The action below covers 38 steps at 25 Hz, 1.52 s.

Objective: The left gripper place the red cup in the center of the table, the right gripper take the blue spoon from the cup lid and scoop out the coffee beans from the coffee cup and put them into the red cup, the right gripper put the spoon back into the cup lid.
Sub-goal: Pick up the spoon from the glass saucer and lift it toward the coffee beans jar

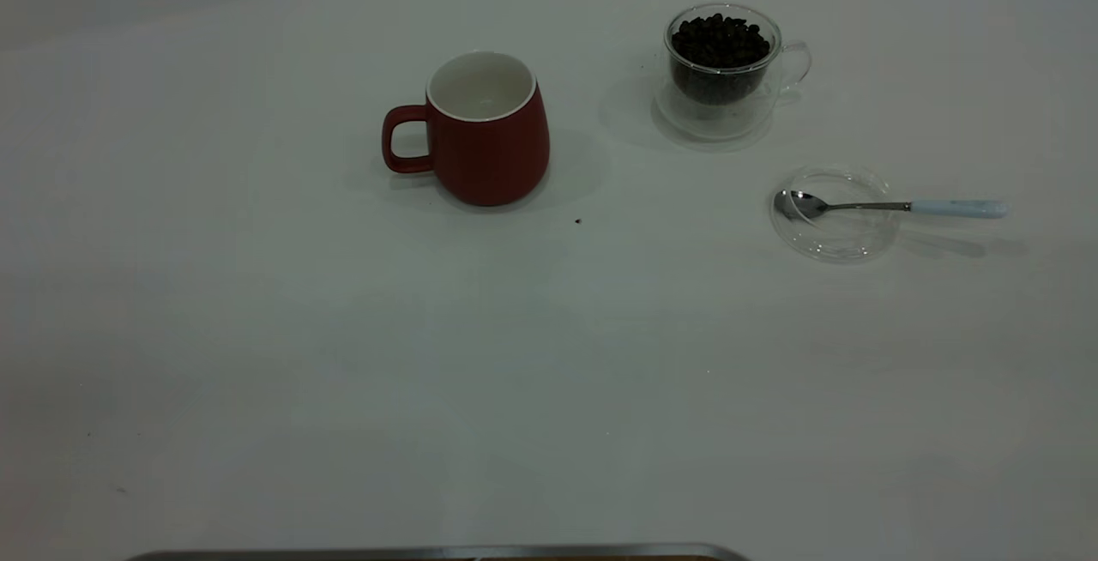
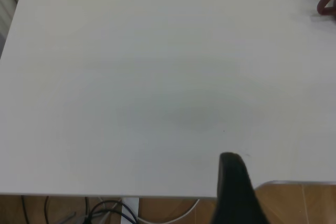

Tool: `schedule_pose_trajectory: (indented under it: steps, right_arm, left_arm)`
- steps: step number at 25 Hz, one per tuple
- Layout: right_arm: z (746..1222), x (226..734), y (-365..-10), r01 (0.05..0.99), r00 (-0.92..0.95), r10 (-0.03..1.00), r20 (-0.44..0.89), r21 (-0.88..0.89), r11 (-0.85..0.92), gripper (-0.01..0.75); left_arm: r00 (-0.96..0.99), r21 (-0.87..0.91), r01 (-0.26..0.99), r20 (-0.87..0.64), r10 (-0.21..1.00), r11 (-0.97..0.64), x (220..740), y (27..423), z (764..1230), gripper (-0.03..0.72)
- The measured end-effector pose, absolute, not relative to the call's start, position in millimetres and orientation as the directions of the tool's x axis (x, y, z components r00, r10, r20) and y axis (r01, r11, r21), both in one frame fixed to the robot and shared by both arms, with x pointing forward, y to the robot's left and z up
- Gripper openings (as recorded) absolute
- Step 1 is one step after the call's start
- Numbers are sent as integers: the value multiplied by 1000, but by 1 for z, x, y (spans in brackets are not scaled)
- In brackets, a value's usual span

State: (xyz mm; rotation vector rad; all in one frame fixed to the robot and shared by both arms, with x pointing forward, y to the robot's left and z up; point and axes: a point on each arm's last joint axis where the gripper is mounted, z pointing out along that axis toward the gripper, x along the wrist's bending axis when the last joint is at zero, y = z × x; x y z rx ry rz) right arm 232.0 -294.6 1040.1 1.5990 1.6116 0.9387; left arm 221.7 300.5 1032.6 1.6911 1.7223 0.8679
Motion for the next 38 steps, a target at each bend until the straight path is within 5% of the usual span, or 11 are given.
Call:
schedule_pose_trajectory:
  steps: [10, 14, 18, 23, 38]
  right_arm:
    - [1041, 232, -294, 514, -25, 999, 29, 858, -13, 428]
    - [1053, 243, -294, 498, -16, 999, 47, 867, -32, 503]
    - [1076, 281, -291, 549, -28, 994, 103, 833, -70, 581]
    - [1085, 347, -283, 666, -31, 971, 239, 729, -158, 589]
    - [1008, 475, -271, 811, 64, 885, 462, 493, -315, 586]
  left_arm:
    - [-37, 777, 629, 47, 998, -13, 222, 301, 1033, 535]
    - [-37, 777, 629, 47, 998, -13, 222, 301, 1033, 535]
    - [-37, 777, 629, 47, 998, -13, 222, 301, 1033, 535]
    - [-37, 777, 629, 47, 998, -13, 222, 301, 1033, 535]
    - [-37, 777, 629, 47, 998, -13, 222, 301, 1033, 535]
